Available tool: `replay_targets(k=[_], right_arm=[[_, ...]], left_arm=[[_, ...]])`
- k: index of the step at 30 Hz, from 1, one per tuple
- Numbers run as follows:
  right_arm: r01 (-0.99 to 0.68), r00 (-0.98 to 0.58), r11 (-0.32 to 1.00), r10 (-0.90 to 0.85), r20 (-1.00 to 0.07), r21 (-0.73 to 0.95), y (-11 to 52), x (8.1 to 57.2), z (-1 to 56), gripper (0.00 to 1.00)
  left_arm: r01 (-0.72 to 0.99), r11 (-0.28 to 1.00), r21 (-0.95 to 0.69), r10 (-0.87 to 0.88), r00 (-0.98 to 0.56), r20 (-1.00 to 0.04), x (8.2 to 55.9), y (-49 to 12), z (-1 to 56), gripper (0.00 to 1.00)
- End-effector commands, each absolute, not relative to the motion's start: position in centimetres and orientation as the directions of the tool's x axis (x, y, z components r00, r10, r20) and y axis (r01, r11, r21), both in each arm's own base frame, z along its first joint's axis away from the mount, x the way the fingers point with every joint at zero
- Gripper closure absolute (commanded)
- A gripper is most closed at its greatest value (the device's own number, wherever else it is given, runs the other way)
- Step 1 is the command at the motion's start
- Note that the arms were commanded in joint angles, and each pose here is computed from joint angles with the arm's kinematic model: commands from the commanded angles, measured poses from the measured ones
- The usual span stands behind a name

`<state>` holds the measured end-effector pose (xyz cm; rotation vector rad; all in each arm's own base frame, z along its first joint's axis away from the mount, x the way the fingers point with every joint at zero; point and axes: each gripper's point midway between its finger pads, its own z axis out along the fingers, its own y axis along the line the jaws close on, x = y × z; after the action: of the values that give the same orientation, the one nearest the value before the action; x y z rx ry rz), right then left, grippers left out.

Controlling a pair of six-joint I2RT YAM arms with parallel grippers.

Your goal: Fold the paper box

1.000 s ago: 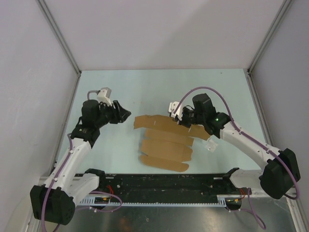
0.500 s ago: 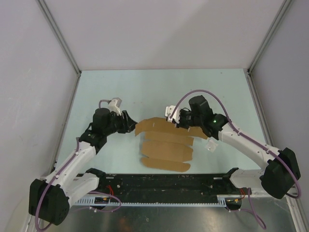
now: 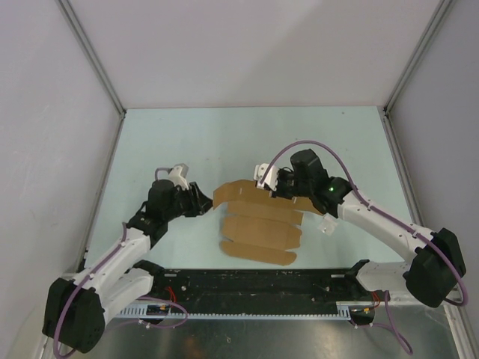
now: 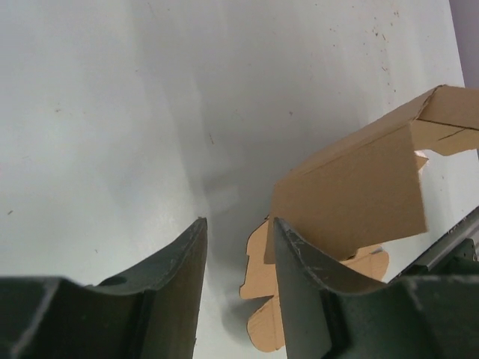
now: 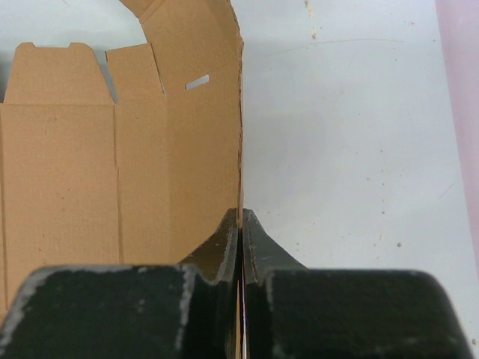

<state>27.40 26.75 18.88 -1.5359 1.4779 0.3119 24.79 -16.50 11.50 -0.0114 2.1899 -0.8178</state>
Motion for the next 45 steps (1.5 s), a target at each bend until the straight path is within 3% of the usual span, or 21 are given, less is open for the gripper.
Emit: replay_targets(k=[1,11,15,16,29,45], right_arm=[[-0.845,0.249,0.228,-0.633,-0.733,-0.484,27.0,28.4,21.1,0.98],[-0.812,0.204,0.332,-0.611,-0.765,-0.481,26.8,29.1,21.3,0.99],[-0.832,0.180,0.333,-0.594,-0.784,-0.443,27.3,28.6,20.9,1.00],[-0.839,0.178,0.327,-0.591,-0.787,-0.435,27.4,28.5,20.7,1.00],[-0.867,0.165,0.290,-0.598,-0.784,-0.404,27.5,27.0,19.9,1.00],[-0.890,0.140,0.286,-0.569,-0.810,-0.355,27.7,25.9,19.8,1.00]], left_arm=[[0.230,0.774,-0.589,-0.312,-0.671,-0.672,24.4,-16.6,11.3,0.56],[0.221,0.703,-0.676,-0.399,-0.664,-0.632,21.9,-17.5,9.4,0.71],[0.250,0.685,-0.685,-0.403,-0.653,-0.641,21.2,-18.6,9.5,0.97],[0.255,0.685,-0.682,-0.405,-0.645,-0.648,21.2,-18.6,9.7,1.00],[0.152,0.788,-0.596,-0.454,-0.510,-0.731,26.6,-17.3,11.6,1.00],[0.163,0.783,-0.600,-0.427,-0.561,-0.709,29.1,-20.2,10.2,1.00]])
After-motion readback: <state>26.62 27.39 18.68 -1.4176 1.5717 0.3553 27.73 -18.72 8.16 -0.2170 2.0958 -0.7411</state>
